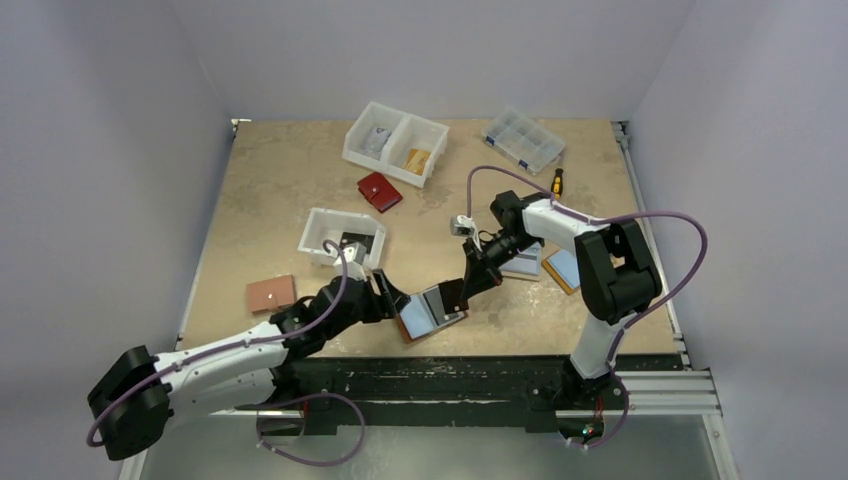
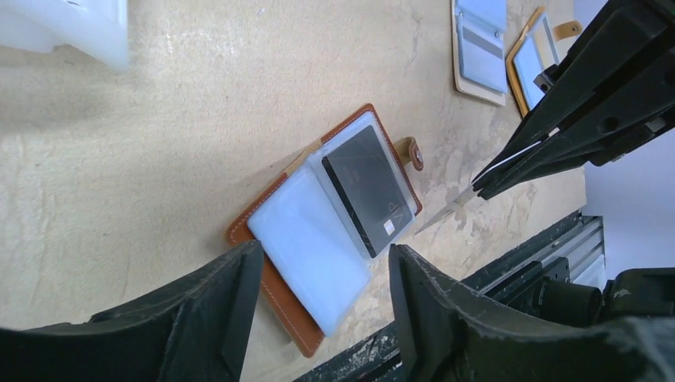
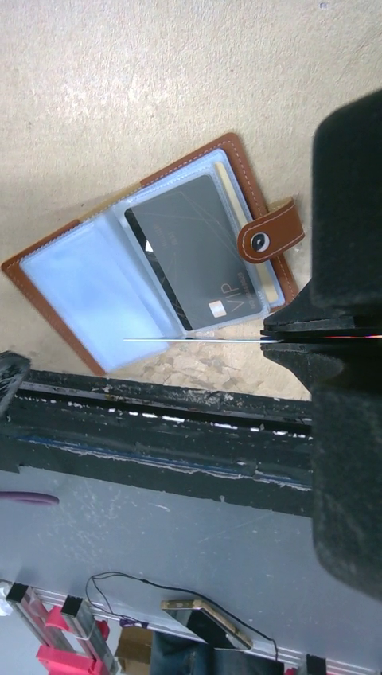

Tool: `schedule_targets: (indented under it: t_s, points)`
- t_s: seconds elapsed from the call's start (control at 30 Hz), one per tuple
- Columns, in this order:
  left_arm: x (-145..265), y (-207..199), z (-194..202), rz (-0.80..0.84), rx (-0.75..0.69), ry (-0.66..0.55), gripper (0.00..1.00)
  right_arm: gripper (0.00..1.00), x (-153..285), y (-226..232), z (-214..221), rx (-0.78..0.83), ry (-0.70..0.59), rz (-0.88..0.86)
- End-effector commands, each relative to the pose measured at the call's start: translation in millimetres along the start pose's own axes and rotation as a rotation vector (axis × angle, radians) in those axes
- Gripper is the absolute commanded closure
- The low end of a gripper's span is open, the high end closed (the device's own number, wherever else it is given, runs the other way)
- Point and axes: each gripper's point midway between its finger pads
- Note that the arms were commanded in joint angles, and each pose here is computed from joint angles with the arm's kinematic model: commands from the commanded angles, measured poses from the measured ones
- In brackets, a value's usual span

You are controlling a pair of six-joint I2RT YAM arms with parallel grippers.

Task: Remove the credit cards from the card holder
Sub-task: Place the credit card in the storage box.

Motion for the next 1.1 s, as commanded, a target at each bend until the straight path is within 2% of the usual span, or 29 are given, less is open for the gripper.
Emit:
schedule_targets:
  t_s: [0.0,0.1,0.17,0.2,0.37,0.53,0.77,0.93,1.07]
  points:
    - [20,-10,-22,-0.021,-0.01,-0.042,0.35,1.0,11,8,-24,0.097,-0.044,0.004]
    - [38,-20,-45,-0.033,-0.003,-0.106,0.2,1.0,12,11,-27,0.114,-0.048,-0.001]
    - [53,-19,-63,-0.08,0.032,-0.167,0.02,1.0,14,13,-29,0.128,-0.053,-0.001]
    - [61,-21,-74,-0.092,0.05,-0.201,0.01,1.0,15,14,-31,0.134,-0.057,-0.002]
    - [99,-65,-115,0.055,0.04,-0.312,0.01,1.0,19,18,-36,0.148,-0.074,0.007]
    - [113,-102,-127,0.161,-0.019,-0.304,0.01,1.0,23,20,-43,0.16,-0.091,0.016]
    - [82,-138,-99,0.271,-0.123,-0.145,0.03,1.0,28,19,-44,0.149,-0.112,0.023]
    - [48,-141,-75,0.305,-0.153,-0.067,0.02,1.0,29,18,-43,0.145,-0.12,0.02]
    - [28,-153,-60,0.401,-0.18,-0.005,0.03,1.0,27,17,-39,0.137,-0.121,0.002]
Point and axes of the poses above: each gripper's point midway between its finger pads, its own x axis back along the fingers, its own y axis along the line the jaws close on, z = x × y, and after that the axes turned 6 degrees about x, right-handed
